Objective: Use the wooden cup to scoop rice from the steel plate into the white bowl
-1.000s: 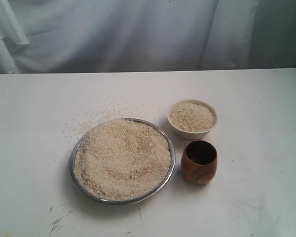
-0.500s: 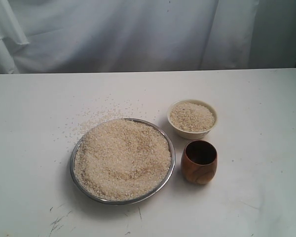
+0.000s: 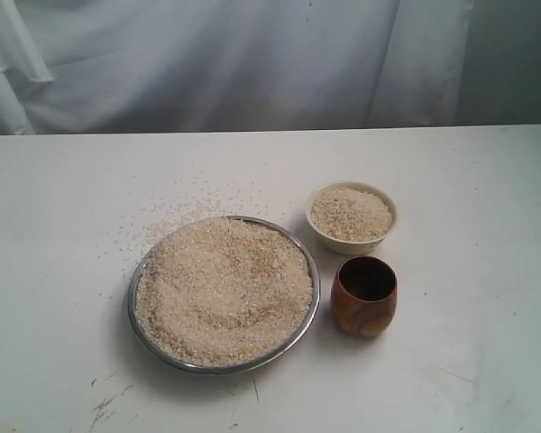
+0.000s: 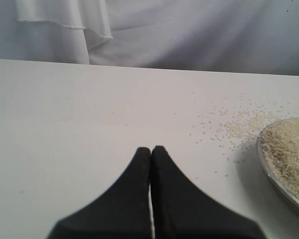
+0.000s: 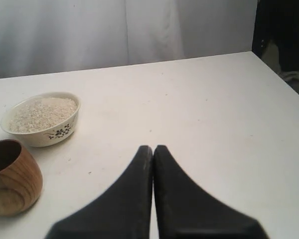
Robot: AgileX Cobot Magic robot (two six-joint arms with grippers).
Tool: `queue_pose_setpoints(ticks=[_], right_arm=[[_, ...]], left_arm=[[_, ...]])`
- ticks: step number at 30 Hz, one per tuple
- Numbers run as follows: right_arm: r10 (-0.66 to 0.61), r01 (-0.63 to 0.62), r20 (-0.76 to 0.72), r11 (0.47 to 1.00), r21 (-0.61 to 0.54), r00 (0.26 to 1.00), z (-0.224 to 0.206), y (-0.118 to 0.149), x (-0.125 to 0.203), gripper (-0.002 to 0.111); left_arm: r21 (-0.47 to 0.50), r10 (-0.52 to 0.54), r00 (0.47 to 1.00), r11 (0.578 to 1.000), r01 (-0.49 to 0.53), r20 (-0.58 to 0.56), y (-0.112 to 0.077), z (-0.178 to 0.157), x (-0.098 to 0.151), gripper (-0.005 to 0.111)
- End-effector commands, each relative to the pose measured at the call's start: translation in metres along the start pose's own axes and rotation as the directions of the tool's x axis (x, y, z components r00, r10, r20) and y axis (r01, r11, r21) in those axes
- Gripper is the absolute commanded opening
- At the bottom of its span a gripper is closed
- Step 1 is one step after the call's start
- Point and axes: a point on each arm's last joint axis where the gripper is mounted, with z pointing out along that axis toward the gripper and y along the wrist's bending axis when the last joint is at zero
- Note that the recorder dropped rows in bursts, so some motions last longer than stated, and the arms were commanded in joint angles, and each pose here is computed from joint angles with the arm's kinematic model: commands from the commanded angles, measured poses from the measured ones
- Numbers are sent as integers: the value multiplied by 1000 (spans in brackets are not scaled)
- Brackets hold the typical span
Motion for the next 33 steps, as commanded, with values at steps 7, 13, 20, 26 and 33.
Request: queue_pose_setpoints(ticks=[7, 13, 20, 26, 33], right_arm=[[-44, 45, -21, 999, 16, 999, 0, -1, 3, 0], [-44, 45, -21, 999, 16, 999, 0, -1, 3, 0], [-44, 45, -21, 999, 16, 999, 0, -1, 3, 0], [-44, 45, -21, 999, 16, 999, 0, -1, 3, 0], [-44, 45, -21, 999, 16, 999, 0, -1, 3, 0]], left_arm=[[3, 1, 1000, 1000, -1, 12, 0, 0, 0, 0], [3, 1, 1000, 1000, -1, 12, 0, 0, 0, 0], [3, 1, 1000, 1000, -1, 12, 0, 0, 0, 0], [3, 1, 1000, 1000, -1, 12, 0, 0, 0, 0], [3, 1, 1000, 1000, -1, 12, 0, 0, 0, 0]])
